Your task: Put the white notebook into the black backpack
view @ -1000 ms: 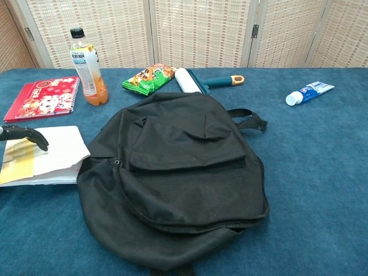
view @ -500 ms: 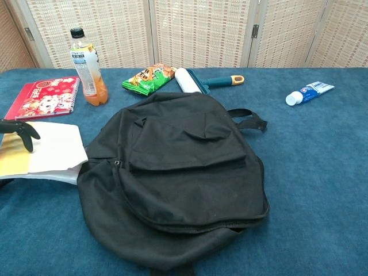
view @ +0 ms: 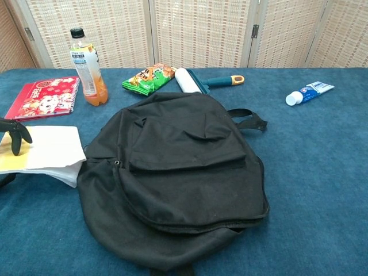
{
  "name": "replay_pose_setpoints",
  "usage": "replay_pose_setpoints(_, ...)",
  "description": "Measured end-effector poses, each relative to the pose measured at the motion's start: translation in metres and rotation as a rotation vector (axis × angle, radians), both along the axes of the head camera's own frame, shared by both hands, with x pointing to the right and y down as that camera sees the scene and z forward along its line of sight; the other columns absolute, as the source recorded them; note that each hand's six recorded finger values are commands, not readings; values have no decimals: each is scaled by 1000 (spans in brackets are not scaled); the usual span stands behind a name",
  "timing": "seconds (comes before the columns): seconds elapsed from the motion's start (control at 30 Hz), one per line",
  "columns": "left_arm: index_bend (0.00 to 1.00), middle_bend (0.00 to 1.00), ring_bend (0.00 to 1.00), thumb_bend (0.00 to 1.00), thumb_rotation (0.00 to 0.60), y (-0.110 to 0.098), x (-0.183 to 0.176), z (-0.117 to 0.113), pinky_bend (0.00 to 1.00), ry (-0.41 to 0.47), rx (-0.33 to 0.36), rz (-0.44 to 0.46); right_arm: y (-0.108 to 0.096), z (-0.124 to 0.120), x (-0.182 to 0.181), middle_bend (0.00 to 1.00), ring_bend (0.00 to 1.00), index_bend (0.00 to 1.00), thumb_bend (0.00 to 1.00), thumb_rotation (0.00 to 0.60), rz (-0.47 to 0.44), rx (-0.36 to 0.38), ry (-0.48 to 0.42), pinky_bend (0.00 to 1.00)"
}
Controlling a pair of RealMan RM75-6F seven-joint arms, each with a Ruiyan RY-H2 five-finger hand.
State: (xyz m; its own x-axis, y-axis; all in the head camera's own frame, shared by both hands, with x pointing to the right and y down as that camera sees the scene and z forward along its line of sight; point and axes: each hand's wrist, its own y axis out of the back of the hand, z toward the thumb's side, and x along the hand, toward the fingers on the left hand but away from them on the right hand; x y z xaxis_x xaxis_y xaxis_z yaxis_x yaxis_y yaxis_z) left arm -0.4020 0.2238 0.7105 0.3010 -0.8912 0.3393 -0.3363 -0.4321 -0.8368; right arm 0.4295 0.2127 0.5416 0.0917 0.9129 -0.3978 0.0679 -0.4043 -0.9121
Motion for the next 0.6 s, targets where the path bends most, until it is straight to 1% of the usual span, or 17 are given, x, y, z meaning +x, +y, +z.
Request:
replay_pose_setpoints(0.1, 693, 473, 390, 514, 600, 0, 0, -1, 264, 11, 6, -6, -1, -1, -1, 103, 43, 0, 47, 600, -4, 2, -2, 40)
replay_pose_setpoints(0.3, 709, 480, 403, 546, 600, -3, -2, -9, 267, 40, 42, -20, -2, -3, -7, 104, 43, 0, 49, 600, -29, 13, -7, 40)
replay_pose_setpoints(0.33, 709, 481, 405, 547, 600, -4, -2, -12, 268, 43, 56, -19, -2, -3, -8, 103, 43, 0, 58, 600, -35, 12, -8, 40)
replay_pose_setpoints(0.43, 707, 488, 409, 547, 600, -8, -3, -21, 268, 42, 101, -6, -1, -2, -16, 104, 53, 0, 135, 600, -63, 5, -18, 40)
replay_pose_setpoints(0.5, 706, 491, 411, 547, 600, -11, -3, -27, 268, 41, 136, 5, -1, -1, -23, 110, 68, 1, 145, 600, -85, 0, -36, 51)
replay_pose_setpoints(0.6, 706, 494, 412, 547, 600, -16, -2, -41, 268, 43, 201, 28, 1, 3, -37, 130, 94, 30, 145, 600, -127, -21, -79, 113)
